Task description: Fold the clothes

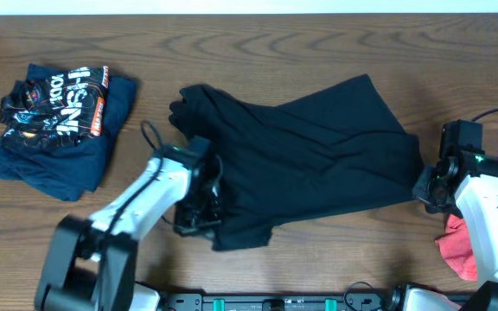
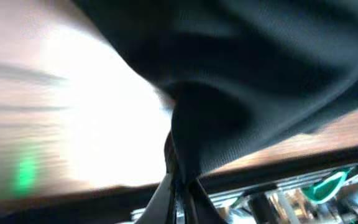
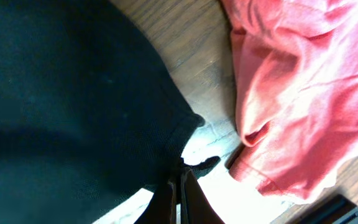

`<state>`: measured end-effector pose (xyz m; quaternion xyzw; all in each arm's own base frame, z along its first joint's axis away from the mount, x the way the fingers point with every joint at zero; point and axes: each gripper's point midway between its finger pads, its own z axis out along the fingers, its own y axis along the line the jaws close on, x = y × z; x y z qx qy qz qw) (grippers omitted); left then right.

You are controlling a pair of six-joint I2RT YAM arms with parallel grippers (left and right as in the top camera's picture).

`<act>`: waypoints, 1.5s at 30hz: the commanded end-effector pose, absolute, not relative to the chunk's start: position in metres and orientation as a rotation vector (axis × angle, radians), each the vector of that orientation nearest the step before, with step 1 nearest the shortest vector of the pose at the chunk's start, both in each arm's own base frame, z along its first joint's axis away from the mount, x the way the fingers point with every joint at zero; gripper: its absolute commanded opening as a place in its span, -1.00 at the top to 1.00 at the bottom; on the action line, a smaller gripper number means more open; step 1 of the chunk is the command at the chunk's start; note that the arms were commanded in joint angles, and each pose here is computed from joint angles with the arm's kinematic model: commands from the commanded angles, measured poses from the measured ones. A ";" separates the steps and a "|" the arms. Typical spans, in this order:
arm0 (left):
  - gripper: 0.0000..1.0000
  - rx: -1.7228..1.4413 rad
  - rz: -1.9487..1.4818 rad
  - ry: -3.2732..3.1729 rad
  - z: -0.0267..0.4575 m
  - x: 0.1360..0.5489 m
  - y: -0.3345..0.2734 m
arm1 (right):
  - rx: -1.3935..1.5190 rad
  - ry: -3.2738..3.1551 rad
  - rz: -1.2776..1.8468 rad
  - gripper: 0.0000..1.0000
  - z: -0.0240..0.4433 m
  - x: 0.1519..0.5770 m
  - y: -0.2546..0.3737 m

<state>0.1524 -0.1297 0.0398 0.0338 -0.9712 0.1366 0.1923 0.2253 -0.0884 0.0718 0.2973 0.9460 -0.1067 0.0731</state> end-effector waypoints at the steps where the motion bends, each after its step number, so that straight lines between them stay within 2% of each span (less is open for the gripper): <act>1: 0.88 -0.012 0.385 -2.942 0.080 0.194 -0.119 | 0.841 2.828 -0.205 0.98 0.085 0.238 -0.080; 8: 0.88 -0.076 0.501 -3.311 0.179 0.250 -0.111 | 0.774 2.743 -0.117 0.98 0.148 0.265 -0.077; 12: 0.88 -0.010 0.630 -3.556 0.261 0.277 -0.096 | 0.720 2.606 -0.032 0.98 0.215 0.289 -0.078; 16: 0.88 0.090 0.712 -3.797 0.338 0.297 -0.074 | 0.698 2.498 -0.016 0.98 0.270 0.296 -0.084; 21: 0.88 0.139 0.794 -4.008 0.413 0.304 -0.058 | 0.654 2.378 -0.027 0.98 0.332 0.292 -0.088; 29: 0.88 0.050 0.989 -4.270 0.510 0.295 -0.057 | 0.563 2.158 -0.047 0.98 0.420 0.285 -0.086; 33: 0.88 0.026 1.035 -4.321 0.526 0.300 -0.057 | 0.520 2.096 -0.064 0.98 0.440 0.289 -0.087; 36: 0.88 0.024 1.026 -4.277 0.514 0.313 -0.060 | 0.523 2.111 -0.063 0.98 0.435 0.297 -0.090; 40: 0.88 -0.062 1.098 -4.029 0.463 0.333 -0.082 | 0.547 2.213 -0.057 0.98 0.408 0.310 -0.093; 45: 0.88 -0.065 1.052 -3.635 0.376 0.338 -0.113 | 0.583 2.327 -0.076 0.98 0.378 0.319 -0.099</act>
